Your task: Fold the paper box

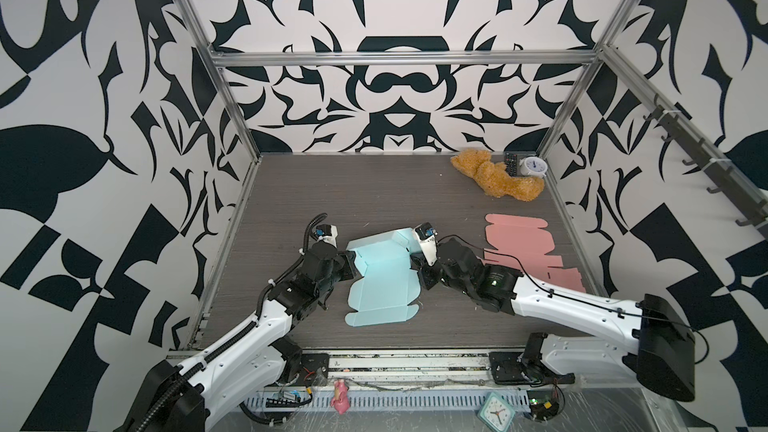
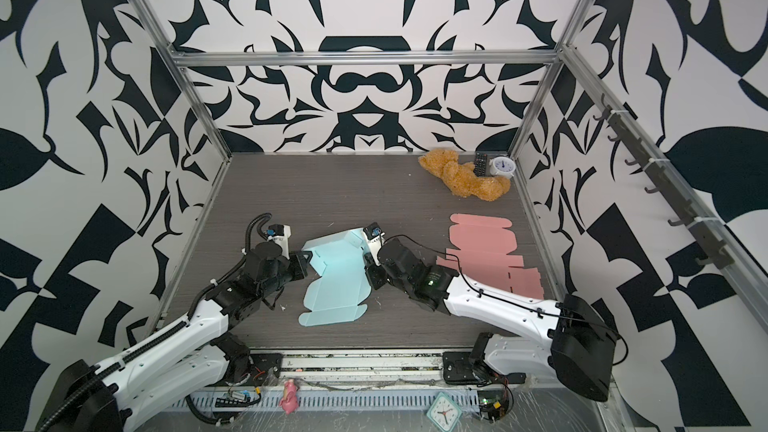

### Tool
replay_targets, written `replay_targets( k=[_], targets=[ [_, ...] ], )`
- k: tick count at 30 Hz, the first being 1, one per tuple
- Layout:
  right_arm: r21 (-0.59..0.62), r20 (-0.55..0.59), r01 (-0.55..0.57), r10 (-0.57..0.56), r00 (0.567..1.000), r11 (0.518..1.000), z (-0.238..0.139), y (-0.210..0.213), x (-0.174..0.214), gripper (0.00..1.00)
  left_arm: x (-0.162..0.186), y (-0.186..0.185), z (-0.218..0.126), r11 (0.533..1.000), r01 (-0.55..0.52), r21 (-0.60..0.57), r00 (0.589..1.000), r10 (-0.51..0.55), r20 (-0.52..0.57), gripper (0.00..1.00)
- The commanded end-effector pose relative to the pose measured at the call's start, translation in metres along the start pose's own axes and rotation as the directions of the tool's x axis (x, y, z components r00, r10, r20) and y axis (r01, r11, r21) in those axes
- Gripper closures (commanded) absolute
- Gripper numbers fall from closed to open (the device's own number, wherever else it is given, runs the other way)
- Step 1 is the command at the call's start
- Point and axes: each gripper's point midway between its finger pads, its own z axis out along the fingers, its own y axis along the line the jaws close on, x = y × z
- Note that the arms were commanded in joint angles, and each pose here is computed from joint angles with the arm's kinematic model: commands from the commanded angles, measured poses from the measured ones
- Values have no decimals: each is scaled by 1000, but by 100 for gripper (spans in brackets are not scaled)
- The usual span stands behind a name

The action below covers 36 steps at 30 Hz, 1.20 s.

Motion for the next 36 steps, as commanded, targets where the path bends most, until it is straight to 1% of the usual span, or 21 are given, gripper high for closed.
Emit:
replay_targets(
  k=[1, 12, 15, 20, 23, 26, 28, 32, 36],
  targets=[
    [-42, 66, -25, 28, 997, 999, -3, 10, -25, 100, 2, 1, 0, 1000, 15, 15, 1000, -16, 4, 100],
    [-89, 24, -25, 28, 999, 996, -4, 18, -18, 100, 2, 4, 2, 1000, 10, -1, 1000, -10, 4, 100],
    [-112, 21, -9, 11, 1000, 994, -13, 20, -15, 94, 1, 5, 0, 1000, 10, -2, 1000, -10, 7, 100],
    [-134, 38, 39, -34, 999, 990, -44, 19, -16, 84, -1, 8, -2, 1000, 9, -10, 1000, -9, 10, 100],
    [-132, 58, 75, -68, 996, 988, -64, 17, -20, 79, -2, 13, -3, 1000, 13, -18, 1000, -13, 3, 100],
    [-125, 48, 81, -76, 996, 989, -75, 10, -22, 78, -2, 19, -4, 999, 28, -22, 1000, -28, -13, 100],
    [-138, 55, 47, -39, 998, 989, -78, 3, -25, 78, -2, 21, -6, 999, 31, -18, 999, -31, -17, 100],
    [-211, 89, -63, 83, 993, 975, -80, -11, -34, 78, -3, 23, -12, 1000, 17, -16, 1000, -17, -21, 100],
    [-260, 102, -102, 132, 986, 960, -79, -13, -42, 77, -2, 27, -14, 1000, 5, -17, 999, -6, -35, 100]
  ],
)
